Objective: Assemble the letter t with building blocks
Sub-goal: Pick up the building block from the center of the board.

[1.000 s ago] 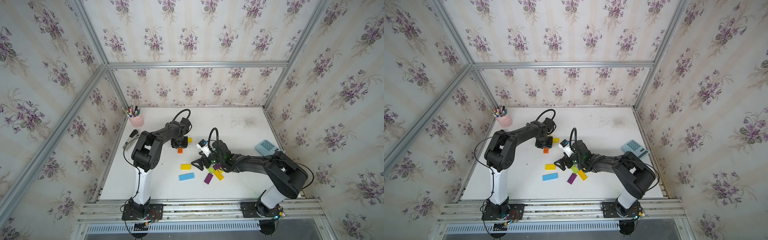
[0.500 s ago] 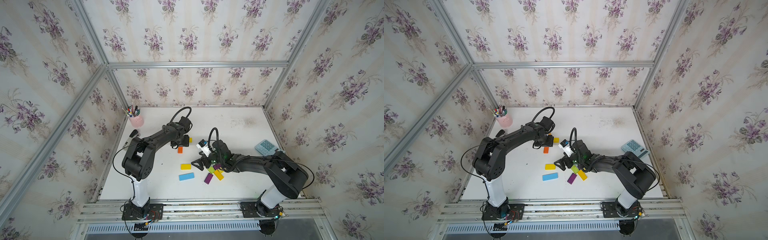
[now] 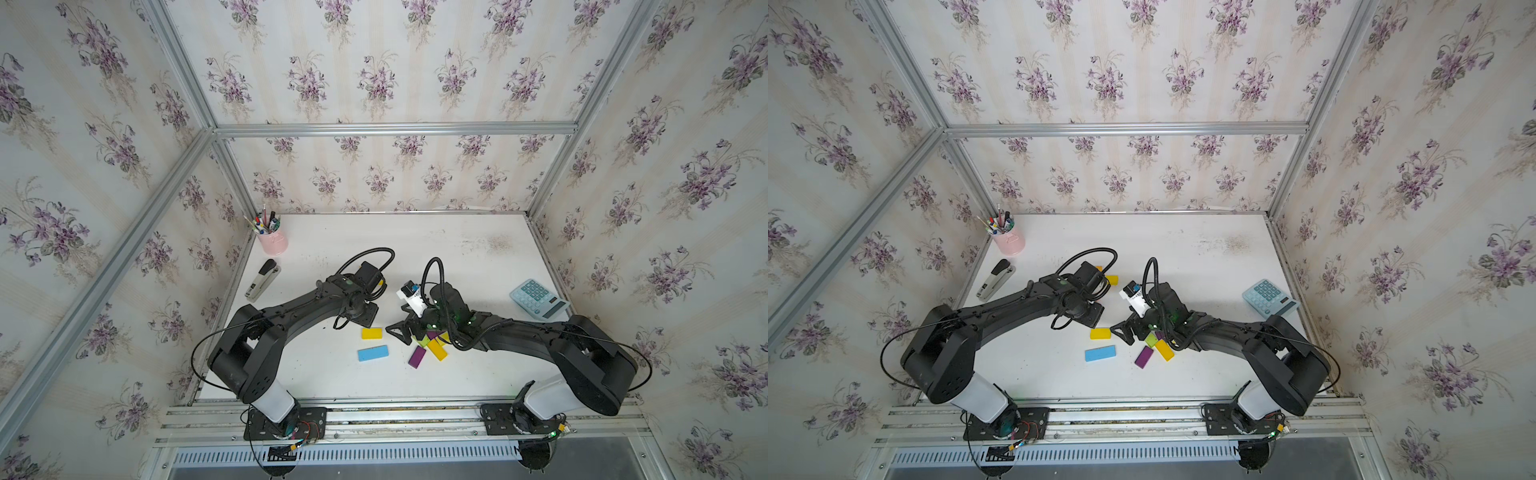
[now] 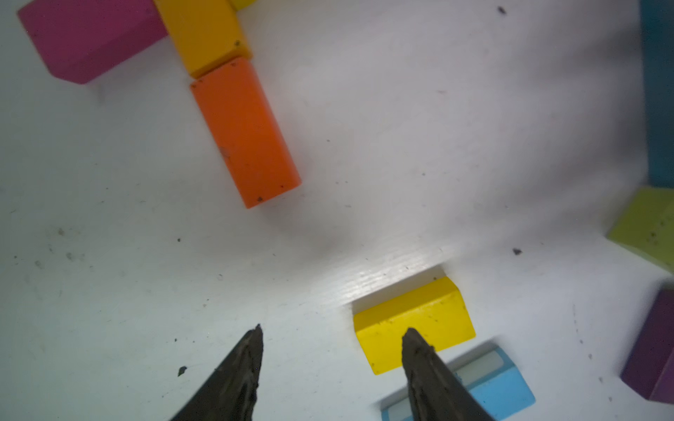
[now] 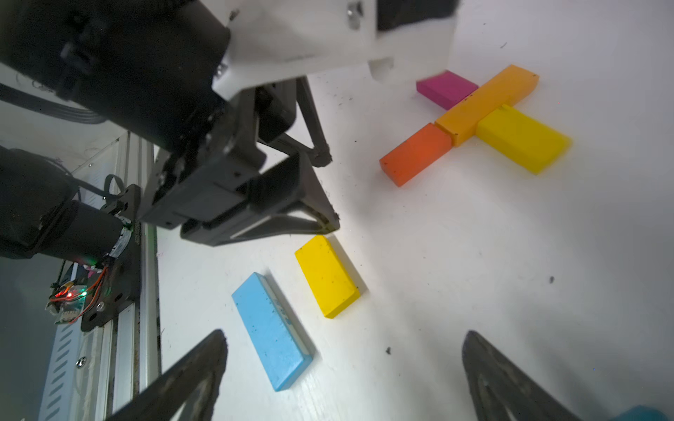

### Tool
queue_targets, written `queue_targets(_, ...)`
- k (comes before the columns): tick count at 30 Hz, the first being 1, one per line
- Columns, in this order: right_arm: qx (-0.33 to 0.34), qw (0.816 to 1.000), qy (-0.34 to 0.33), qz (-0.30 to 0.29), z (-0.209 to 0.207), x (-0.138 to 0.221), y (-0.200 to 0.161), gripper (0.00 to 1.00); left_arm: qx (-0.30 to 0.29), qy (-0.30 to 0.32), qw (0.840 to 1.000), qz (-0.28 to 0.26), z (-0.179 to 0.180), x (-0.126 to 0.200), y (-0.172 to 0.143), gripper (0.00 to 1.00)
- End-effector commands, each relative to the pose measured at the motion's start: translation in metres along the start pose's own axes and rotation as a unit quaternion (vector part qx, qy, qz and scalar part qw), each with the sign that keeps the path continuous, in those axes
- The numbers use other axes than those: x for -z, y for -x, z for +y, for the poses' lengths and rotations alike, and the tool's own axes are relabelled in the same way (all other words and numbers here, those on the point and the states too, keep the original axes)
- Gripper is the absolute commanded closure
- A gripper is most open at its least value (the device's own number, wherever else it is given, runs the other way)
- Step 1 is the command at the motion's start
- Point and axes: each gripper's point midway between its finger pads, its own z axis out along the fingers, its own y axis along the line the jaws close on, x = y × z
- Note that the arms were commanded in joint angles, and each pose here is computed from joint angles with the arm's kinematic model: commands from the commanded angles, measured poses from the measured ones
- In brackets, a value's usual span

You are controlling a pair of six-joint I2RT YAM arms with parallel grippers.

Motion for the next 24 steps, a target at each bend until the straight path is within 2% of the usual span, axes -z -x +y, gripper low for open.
queue_targets(1,0.025,0.999,0.001,0.019,0.016,0.002,-0.006,0.00,-0.032,0.013,0.999,-0.017,0.001,0.002,0.006,0.37)
queue_targets(5,0.030,0.999,0.011,0.017,0.034,0.009,-0.019,0.00,-0.056,0.001,0.998,-0.019,-0.008,0.003,0.001,0.37)
queue_targets(9,0.025,1.000,-0.002,0.002,0.032,0.022,-0.031,0.00,-0.084,-0.009,0.995,-0.050,-0.015,0.009,0.006,0.37)
queue_targets(13,0.035,0.999,-0.017,-0.007,0.028,0.030,-0.035,0.00,-0.101,-0.017,0.993,-0.059,-0.023,0.012,0.006,0.37)
queue_targets(17,0.033,0.999,-0.008,-0.018,0.032,0.032,-0.031,0.00,-0.163,0.012,0.986,-0.014,-0.028,0.002,-0.004,0.37)
queue_targets(20,0.036,0.999,-0.006,-0.024,0.033,0.036,-0.029,0.00,-0.224,0.023,0.974,0.026,-0.033,-0.009,-0.017,0.38)
queue_targets(24,0.040,0.998,-0.011,-0.037,0.034,0.042,-0.026,0.00,-0.248,0.039,0.966,0.066,-0.026,-0.017,-0.027,0.38)
